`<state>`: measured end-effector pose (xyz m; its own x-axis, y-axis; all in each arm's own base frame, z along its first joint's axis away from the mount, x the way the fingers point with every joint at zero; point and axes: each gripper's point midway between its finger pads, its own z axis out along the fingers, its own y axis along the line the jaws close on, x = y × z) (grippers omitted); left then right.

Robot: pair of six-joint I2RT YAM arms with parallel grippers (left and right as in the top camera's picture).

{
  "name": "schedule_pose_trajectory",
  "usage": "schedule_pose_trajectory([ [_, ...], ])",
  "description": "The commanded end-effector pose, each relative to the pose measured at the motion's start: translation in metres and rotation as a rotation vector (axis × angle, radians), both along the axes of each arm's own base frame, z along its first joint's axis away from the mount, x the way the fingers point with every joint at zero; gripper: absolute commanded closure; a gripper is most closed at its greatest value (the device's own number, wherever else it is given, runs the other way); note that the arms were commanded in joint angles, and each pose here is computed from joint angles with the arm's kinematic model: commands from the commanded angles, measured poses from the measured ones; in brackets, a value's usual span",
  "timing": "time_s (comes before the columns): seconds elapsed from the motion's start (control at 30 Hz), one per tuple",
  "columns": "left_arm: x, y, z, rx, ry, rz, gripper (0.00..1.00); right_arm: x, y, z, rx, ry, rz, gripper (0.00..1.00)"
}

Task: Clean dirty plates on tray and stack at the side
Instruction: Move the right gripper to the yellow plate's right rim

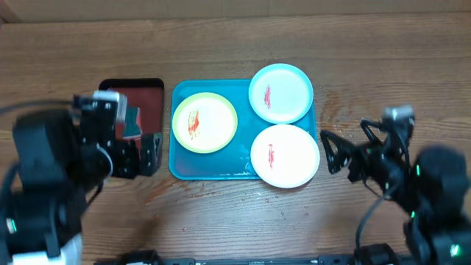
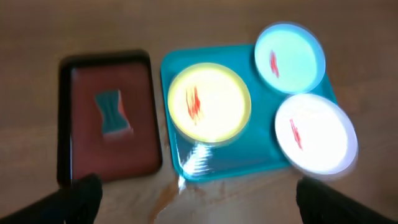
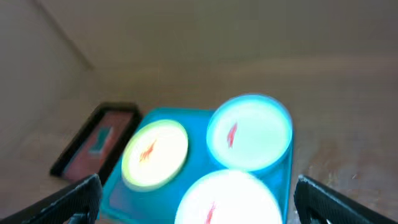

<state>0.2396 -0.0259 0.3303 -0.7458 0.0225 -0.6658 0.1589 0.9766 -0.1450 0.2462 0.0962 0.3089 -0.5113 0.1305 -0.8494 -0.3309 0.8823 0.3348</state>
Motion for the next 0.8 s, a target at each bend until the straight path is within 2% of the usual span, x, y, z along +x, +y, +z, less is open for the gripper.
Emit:
schedule_pose_trajectory([
  [0.0,0.015,-0.004,0.007,0.007,0.088,-0.057,0.0,0.015,0.011,0.019,0.005,0.095,0.043,0.0],
  [0.17,0.04,-0.009,-0.012,-0.048,0.237,-0.08,0.0,0.043,0.015,0.02,-0.026,0.311,0.041,0.0],
  [0.43,0.086,-0.019,-0.061,-0.137,0.39,-0.114,0.0,0.094,0.054,0.001,0.079,0.383,0.18,0.0],
  [0.53,0.1,-0.023,-0.084,-0.192,0.471,-0.094,0.0,0.112,0.07,-0.022,0.098,0.447,0.173,0.1],
  [0.67,0.111,-0.021,-0.098,-0.196,0.497,-0.089,0.0,0.128,0.085,-0.066,0.049,0.565,0.065,0.15],
  [0.77,0.115,-0.009,-0.1,-0.144,0.494,-0.034,0.02,0.134,0.101,-0.101,0.005,0.641,0.005,0.19],
])
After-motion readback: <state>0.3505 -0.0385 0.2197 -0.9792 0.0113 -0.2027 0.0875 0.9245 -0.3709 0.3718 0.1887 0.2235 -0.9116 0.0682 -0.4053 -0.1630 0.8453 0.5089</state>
